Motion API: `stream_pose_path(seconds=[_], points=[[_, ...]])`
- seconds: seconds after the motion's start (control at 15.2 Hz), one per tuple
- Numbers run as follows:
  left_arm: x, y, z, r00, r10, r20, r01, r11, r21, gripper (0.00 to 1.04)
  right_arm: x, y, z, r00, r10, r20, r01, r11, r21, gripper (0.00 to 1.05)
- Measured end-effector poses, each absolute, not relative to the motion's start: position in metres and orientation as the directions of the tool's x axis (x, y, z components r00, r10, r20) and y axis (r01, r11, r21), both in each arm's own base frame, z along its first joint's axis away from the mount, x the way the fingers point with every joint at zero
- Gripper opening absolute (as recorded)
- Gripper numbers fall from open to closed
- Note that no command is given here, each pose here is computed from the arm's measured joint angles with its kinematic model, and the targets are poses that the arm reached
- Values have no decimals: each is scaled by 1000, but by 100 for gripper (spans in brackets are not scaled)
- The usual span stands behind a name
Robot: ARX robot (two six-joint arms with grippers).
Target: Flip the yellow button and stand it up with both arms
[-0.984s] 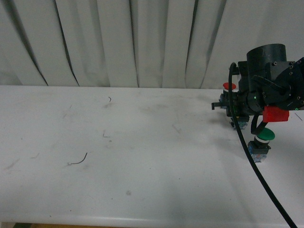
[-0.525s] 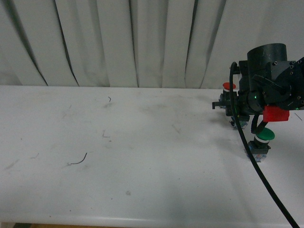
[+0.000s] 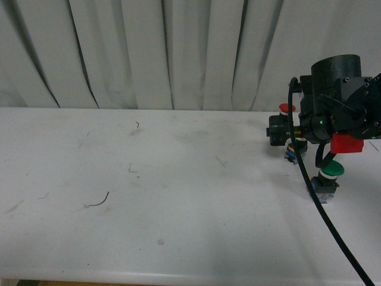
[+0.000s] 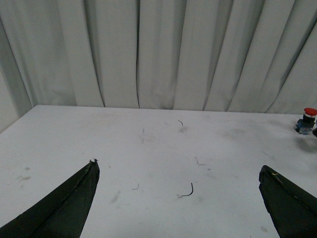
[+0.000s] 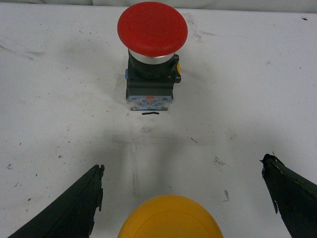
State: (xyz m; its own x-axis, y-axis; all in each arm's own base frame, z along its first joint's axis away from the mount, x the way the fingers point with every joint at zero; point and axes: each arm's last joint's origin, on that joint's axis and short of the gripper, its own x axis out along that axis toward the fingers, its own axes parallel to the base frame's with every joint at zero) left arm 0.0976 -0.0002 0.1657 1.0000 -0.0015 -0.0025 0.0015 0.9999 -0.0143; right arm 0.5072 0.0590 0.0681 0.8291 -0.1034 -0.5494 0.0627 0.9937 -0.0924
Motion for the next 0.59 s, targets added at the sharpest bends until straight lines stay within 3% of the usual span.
stream_pose_path(seconds=[0.2, 0.33, 0.59], points=[[98, 0, 166, 1000, -2, -2, 1, 1000, -14, 98, 497, 50, 85, 856, -83, -510, 57, 996, -67, 98], [98, 0, 166, 1000, -2, -2, 1, 1000, -14, 98, 485, 36, 123, 895, -61, -441, 49, 998, -37, 98], [98, 0, 166, 1000, -2, -2, 1, 1000, -14, 98, 431, 3, 193, 958, -31, -284, 36, 999, 12, 98]])
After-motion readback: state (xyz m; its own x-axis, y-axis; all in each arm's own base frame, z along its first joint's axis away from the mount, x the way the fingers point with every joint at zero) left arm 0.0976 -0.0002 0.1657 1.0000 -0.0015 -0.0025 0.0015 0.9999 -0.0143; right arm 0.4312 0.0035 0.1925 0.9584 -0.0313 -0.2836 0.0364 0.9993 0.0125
